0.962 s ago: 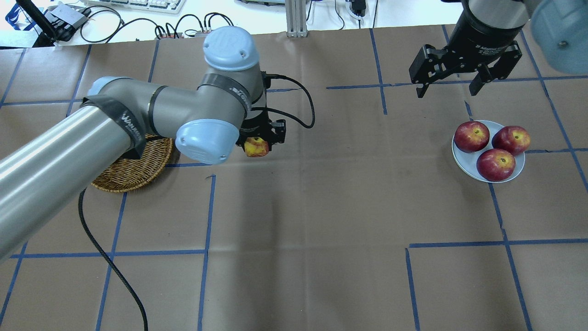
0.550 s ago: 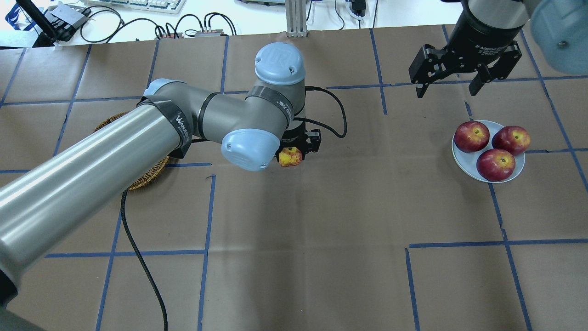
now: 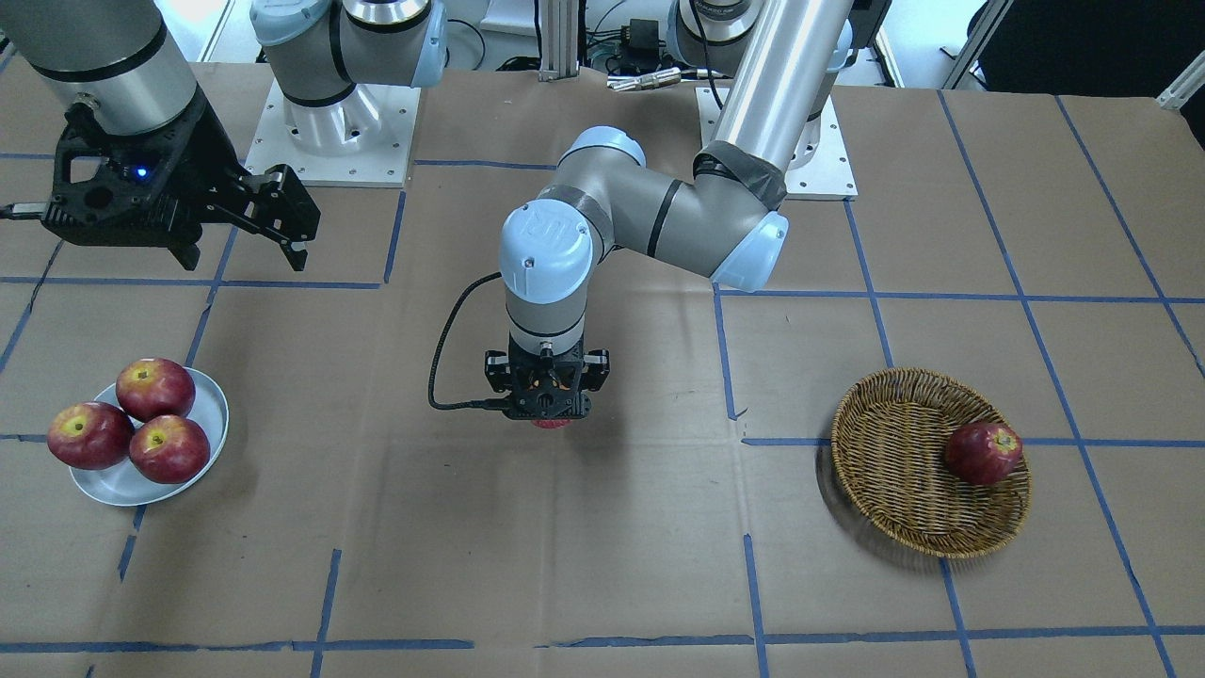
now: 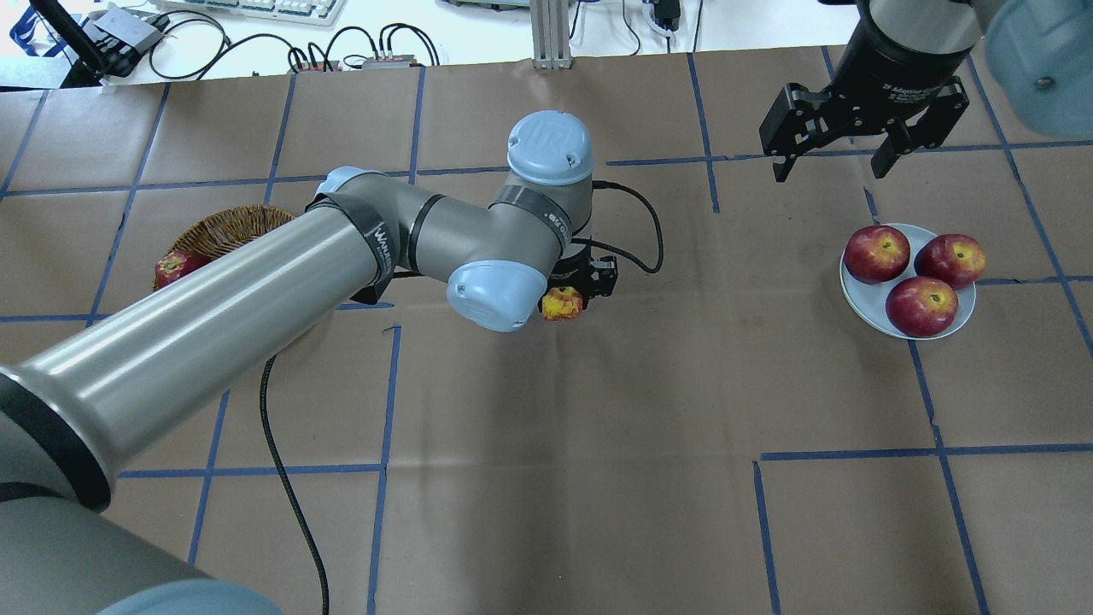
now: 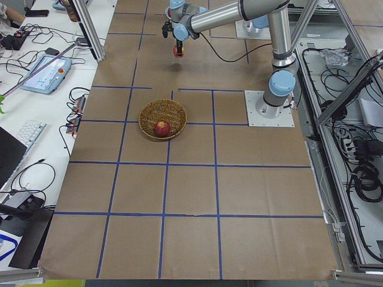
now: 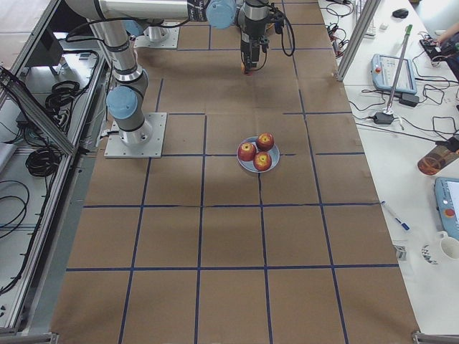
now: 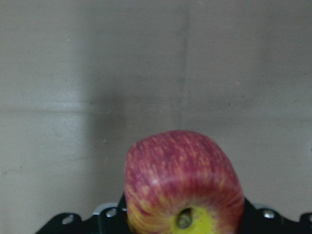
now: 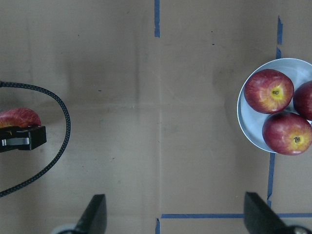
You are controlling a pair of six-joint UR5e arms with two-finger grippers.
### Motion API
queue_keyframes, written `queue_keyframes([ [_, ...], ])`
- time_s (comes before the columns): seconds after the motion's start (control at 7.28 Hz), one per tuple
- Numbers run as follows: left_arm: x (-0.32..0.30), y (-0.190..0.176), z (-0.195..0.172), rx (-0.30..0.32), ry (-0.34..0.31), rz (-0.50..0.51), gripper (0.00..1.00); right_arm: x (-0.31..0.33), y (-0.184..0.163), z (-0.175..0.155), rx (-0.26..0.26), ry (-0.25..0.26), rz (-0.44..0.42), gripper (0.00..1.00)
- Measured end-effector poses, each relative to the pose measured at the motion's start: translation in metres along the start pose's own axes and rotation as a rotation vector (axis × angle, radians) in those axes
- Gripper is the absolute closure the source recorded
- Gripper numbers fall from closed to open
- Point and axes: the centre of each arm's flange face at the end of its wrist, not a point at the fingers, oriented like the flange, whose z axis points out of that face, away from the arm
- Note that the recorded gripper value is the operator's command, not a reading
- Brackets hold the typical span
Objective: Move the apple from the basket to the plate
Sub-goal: 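Lift the apple with the left gripper and carry it toward the table center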
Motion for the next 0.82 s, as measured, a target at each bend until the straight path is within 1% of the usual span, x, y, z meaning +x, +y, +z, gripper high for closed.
queue_keyframes([
  [0.27,0.0011,-0.0003,0.0048,-0.004,-0.002,0.003,0.33,0.0,0.0001,-0.0001,0.0,0.0,0.0,0.0],
  [0.41,0.0012,-0.0004,0.0056,-0.005,-0.001,0.003,0.25,0.0,0.0002,0.0002,-0.001,0.0,0.0,0.0],
  [0.55,0.0012,-0.0002,0.0061,-0.006,-0.002,0.003,0.22,0.0,0.0003,0.0005,-0.002,0.0,0.0,0.0],
  [0.69,0.0014,0.0001,0.0069,-0.007,-0.002,0.003,0.14,0.0,0.0004,0.0006,-0.002,0.0,0.0,0.0],
  [0.82,0.0016,0.0002,0.0078,-0.008,-0.003,0.004,0.02,0.0,0.0004,0.0007,-0.003,0.0,0.0,0.0],
])
